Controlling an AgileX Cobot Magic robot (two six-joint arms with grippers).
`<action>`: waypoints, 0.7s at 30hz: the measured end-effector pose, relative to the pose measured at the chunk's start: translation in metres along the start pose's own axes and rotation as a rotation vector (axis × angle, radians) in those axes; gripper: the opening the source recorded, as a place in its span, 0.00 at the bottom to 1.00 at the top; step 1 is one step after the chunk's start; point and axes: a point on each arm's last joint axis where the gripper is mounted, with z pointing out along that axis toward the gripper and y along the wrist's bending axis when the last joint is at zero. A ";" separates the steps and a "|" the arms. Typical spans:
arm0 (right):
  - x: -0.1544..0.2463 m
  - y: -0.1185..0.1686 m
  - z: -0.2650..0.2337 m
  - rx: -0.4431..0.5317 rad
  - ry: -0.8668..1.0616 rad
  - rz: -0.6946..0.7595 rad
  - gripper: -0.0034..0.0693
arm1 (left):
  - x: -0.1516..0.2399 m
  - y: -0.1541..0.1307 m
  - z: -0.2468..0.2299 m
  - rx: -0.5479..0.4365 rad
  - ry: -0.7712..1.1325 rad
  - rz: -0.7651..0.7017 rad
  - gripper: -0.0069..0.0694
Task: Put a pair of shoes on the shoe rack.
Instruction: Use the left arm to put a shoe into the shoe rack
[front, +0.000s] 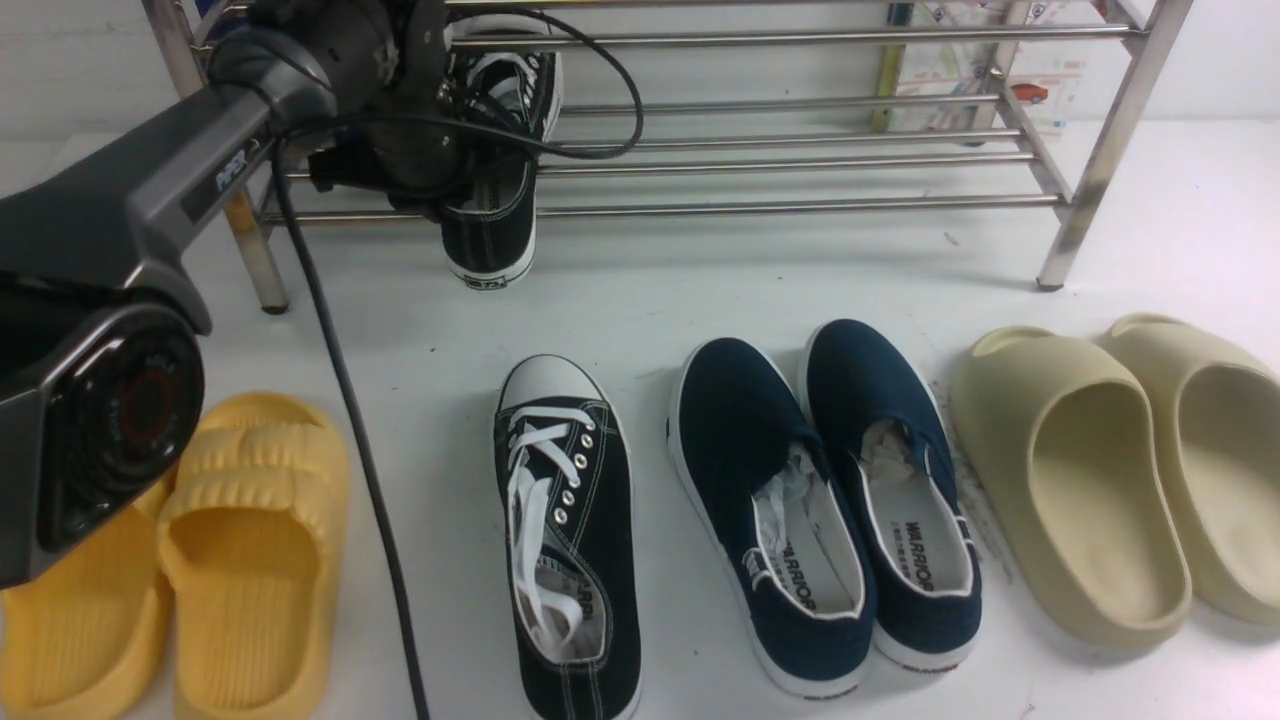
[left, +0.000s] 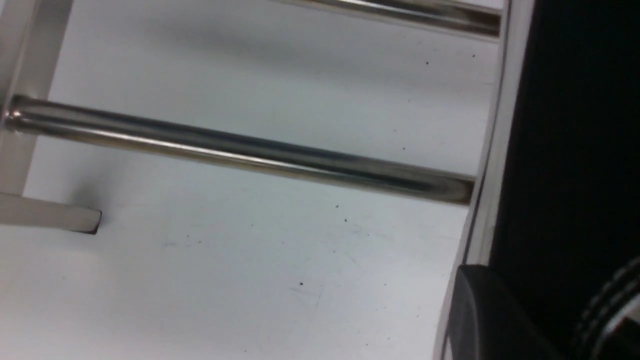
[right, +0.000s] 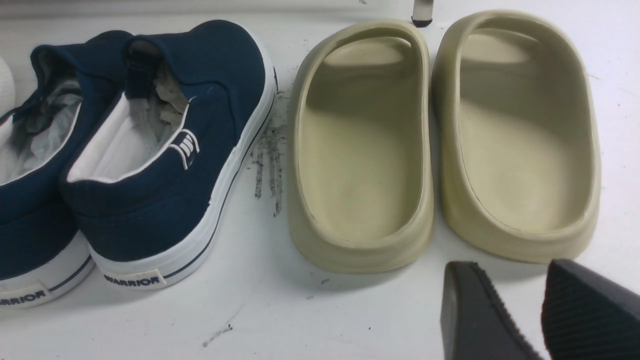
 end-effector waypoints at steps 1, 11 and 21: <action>0.000 0.000 0.000 0.000 0.000 0.000 0.39 | -0.005 -0.002 -0.004 0.018 -0.037 -0.001 0.25; 0.000 0.000 0.000 0.000 0.000 0.000 0.39 | -0.003 -0.001 -0.017 0.016 0.028 -0.028 0.46; 0.000 0.000 0.000 0.000 0.000 0.000 0.39 | 0.006 -0.010 -0.104 0.025 0.121 0.092 0.37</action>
